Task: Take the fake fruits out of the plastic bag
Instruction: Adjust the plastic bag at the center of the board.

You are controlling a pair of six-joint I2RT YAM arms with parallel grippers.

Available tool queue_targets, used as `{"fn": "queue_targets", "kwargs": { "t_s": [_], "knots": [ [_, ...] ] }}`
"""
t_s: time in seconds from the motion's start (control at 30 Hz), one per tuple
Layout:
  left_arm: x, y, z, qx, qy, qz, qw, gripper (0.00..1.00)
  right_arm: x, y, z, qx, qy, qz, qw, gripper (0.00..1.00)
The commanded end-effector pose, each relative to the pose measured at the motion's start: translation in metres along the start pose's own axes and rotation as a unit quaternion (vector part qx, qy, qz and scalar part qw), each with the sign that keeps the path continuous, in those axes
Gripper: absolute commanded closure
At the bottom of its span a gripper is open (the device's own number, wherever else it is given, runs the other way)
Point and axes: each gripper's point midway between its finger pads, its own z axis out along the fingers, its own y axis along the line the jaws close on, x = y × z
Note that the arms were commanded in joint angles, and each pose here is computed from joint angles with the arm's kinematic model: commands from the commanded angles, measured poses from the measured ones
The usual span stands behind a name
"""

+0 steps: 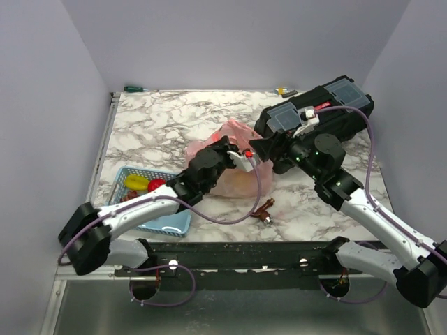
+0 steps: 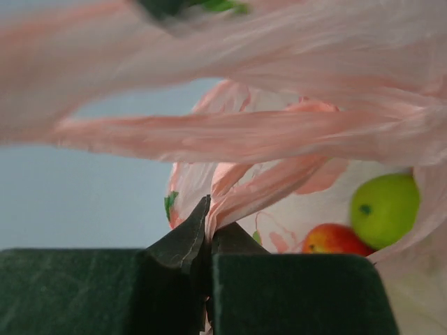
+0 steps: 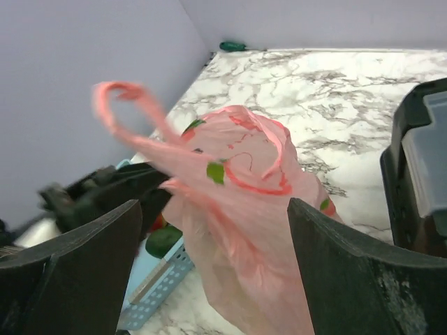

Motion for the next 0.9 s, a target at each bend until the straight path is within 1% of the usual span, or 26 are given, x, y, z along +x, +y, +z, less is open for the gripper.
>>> {"fn": "queue_targets", "kwargs": {
  "t_s": [0.0, 0.03, 0.1, 0.13, 0.2, 0.27, 0.33, 0.37, 0.43, 0.5, 0.57, 0.63, 0.7, 0.77, 0.8, 0.83, 0.87],
  "knots": [
    [-0.045, -0.001, -0.049, 0.145, -0.064, -0.29, 0.944, 1.0, 0.047, -0.004, 0.008, -0.009, 0.098, -0.024, 0.995, 0.12],
    [-0.045, -0.001, -0.057, 0.16, -0.067, -0.316, 0.933, 1.0, 0.045, -0.003, 0.011, -0.011, 0.098, -0.029, 0.995, 0.11],
    [-0.043, 0.008, -0.068, 0.156, -0.072, -0.362, 0.916, 1.0, 0.043, 0.001, 0.018, -0.023, 0.104, -0.04, 0.994, 0.11],
    [-0.039, 0.01, -0.074, 0.158, -0.064, -0.386, 0.906, 1.0, 0.043, 0.005, 0.021, -0.033, 0.107, -0.045, 0.993, 0.11],
    [-0.034, 0.018, -0.084, 0.159, -0.066, -0.429, 0.887, 1.0, 0.049, 0.011, 0.023, -0.052, 0.13, -0.055, 0.989, 0.11],
    [-0.035, 0.021, -0.092, 0.173, -0.079, -0.456, 0.87, 1.0, 0.047, 0.015, 0.028, -0.054, 0.127, -0.067, 0.988, 0.11],
    [-0.03, 0.023, -0.095, 0.159, -0.077, -0.472, 0.864, 1.0, 0.045, 0.015, 0.03, -0.043, 0.121, -0.075, 0.989, 0.11],
    [-0.029, 0.024, -0.096, 0.153, -0.073, -0.49, 0.855, 1.0, 0.047, 0.016, 0.031, -0.033, 0.122, -0.08, 0.989, 0.11],
    [-0.025, 0.022, -0.098, 0.144, -0.069, -0.505, 0.848, 1.0, 0.05, 0.015, 0.033, 0.001, 0.121, -0.093, 0.988, 0.11],
    [-0.024, 0.022, -0.097, 0.135, -0.078, -0.515, 0.843, 1.0, 0.05, 0.009, 0.035, 0.052, 0.108, -0.103, 0.987, 0.11],
    [-0.019, 0.02, -0.095, 0.13, -0.066, -0.532, 0.834, 1.0, 0.045, 0.002, 0.037, 0.088, 0.09, -0.088, 0.988, 0.13],
    [-0.013, 0.025, -0.09, 0.115, -0.038, -0.553, 0.825, 1.0, 0.038, 0.008, 0.042, 0.079, 0.074, -0.078, 0.991, 0.18],
    [0.001, 0.027, -0.084, 0.096, 0.018, -0.58, 0.808, 1.0, 0.029, 0.015, 0.049, 0.073, 0.059, -0.062, 0.994, 0.27],
    [0.011, 0.036, -0.078, 0.08, 0.064, -0.609, 0.787, 1.0, 0.02, 0.02, 0.06, 0.075, 0.05, -0.048, 0.995, 0.4],
    [0.014, 0.042, -0.076, 0.074, 0.082, -0.627, 0.771, 1.0, 0.014, 0.022, 0.068, 0.072, 0.048, -0.041, 0.995, 0.56],
    [0.018, 0.046, -0.073, 0.068, 0.099, -0.64, 0.759, 1.0, 0.013, 0.018, 0.077, 0.067, 0.055, -0.028, 0.996, 0.74],
    [0.025, 0.05, -0.068, 0.056, 0.114, -0.659, 0.741, 1.0, 0.009, 0.015, 0.088, 0.056, 0.063, -0.012, 0.996, 0.93]
  ]
}}
